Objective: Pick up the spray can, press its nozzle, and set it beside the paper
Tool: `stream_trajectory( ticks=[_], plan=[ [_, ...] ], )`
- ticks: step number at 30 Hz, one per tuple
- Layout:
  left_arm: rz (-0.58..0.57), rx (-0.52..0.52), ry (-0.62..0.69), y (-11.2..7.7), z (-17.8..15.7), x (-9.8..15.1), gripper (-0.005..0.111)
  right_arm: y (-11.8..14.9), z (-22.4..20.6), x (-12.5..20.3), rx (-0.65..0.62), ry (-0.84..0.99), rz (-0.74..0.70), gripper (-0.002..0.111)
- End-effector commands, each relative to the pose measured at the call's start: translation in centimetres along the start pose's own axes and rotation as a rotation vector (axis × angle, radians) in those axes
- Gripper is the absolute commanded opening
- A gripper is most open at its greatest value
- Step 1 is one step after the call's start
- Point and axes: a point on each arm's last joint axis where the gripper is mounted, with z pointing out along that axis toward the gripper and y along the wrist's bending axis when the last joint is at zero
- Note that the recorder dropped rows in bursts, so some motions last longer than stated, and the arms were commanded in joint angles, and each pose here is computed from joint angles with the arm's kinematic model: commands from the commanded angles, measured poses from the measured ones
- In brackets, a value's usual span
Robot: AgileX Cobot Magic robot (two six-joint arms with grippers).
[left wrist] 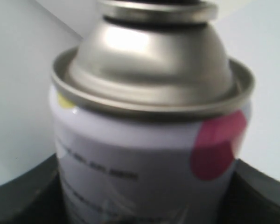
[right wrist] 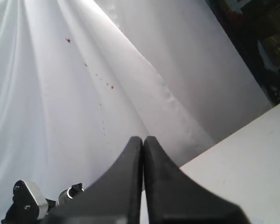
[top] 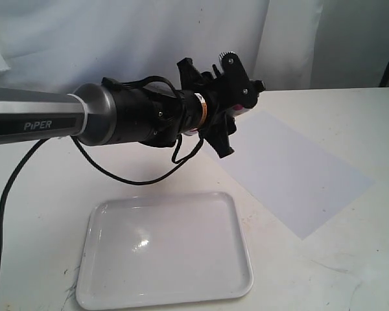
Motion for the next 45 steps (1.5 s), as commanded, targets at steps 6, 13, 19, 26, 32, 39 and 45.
stream_trajectory(
  ticks=[6, 13, 19, 26, 32, 39, 45],
  plan=[
    [0.029, -0.007, -0.003, -0.1, 0.8, -0.2, 0.0, 2.1, 0.6, -1.9, -0.012, 0.135, -0.197, 0.0],
    [0.031, -0.004, -0.003, -0.2, 0.9, -0.2, 0.0, 4.5, 4.8, -4.5, 0.047, 0.396, -0.249, 0.0],
    [0.049, -0.014, -0.046, 0.6, 0.7, -1.3, 0.0, 5.9, 10.6, -4.5, 0.059, 0.699, -0.298, 0.0],
    [0.105, -0.048, -0.04, 1.1, 1.0, -1.6, 0.0, 6.6, 15.9, -3.6, 0.023, 0.859, -0.233, 0.0],
    [0.111, -0.027, -0.029, -0.2, 2.4, -1.3, 0.0, 5.9, 17.9, -3.0, 0.055, 0.807, -0.212, 0.0],
    [0.12, -0.009, -0.028, -1.2, 3.9, -1.0, 0.0, 4.6, 20.1, -1.0, 0.112, 0.842, -0.166, 0.0],
    [0.181, 0.006, -0.033, -1.8, 4.4, -0.7, 0.0, 4.4, 23.9, 1.4, 0.067, 0.975, -0.097, 0.0]
  ],
)
